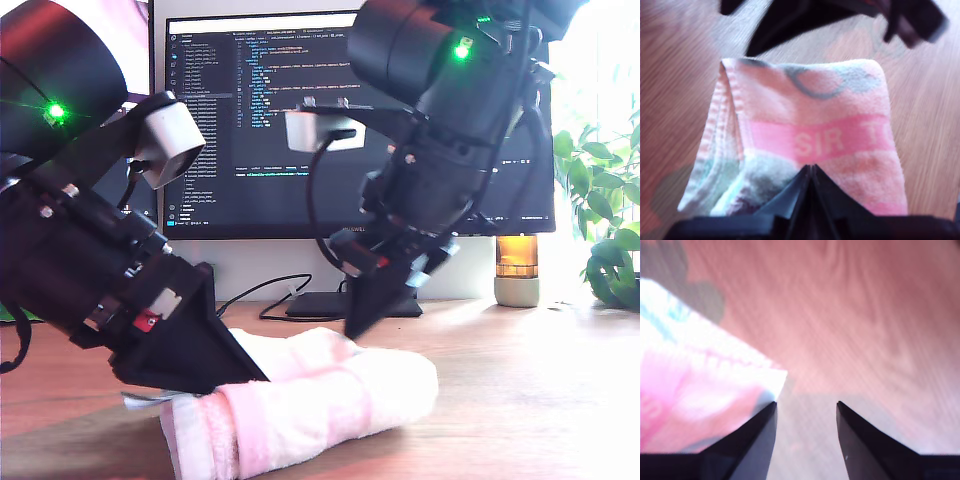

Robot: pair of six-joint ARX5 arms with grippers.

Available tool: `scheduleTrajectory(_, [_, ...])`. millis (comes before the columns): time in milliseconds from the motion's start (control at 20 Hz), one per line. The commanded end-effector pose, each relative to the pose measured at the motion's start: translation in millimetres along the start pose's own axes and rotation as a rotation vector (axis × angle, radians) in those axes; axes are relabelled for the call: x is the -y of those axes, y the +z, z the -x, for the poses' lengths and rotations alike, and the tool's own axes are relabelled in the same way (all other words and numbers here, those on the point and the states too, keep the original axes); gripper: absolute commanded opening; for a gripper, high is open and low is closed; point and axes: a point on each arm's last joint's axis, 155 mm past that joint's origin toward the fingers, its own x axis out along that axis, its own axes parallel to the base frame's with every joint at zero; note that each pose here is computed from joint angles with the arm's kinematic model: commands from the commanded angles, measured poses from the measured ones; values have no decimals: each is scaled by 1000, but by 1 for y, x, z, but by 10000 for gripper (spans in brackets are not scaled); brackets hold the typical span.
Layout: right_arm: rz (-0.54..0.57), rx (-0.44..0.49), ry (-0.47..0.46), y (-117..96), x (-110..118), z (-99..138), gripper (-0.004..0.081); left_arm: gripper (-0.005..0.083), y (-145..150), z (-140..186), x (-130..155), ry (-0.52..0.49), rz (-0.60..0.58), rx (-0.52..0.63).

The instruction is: Fold the tea towel to a neat square and place it to the right

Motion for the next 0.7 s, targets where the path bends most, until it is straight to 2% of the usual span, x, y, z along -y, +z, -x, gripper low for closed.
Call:
scheduleTrajectory(0, [-11,-12,6,-1,0,-1,334,-20,10,2,6,-25,-15,43])
scheduleTrajectory(100, [-9,-1,5,2,1,4,304,-20,28,11,8,-23,-35,96])
scheduleTrajectory(250, [20,59,-10,15,8,23,226,-20,38,26,11,-16,-38,117])
scheduleTrajectory(350, [14,123,2,27,10,41,122,-20,40,38,12,2,-33,115])
scheduleTrajectory(400, [27,155,15,32,10,49,34,-20,40,44,11,18,-30,110])
scheduleTrajectory(450, [72,187,41,37,6,55,-6,-20,39,50,9,39,-25,104])
scheduleTrajectory(600, [257,274,210,44,-28,66,-11,-20,46,70,2,111,12,130])
scheduleTrajectory(650, [355,296,256,43,-38,67,-11,-20,51,76,0,128,73,153])
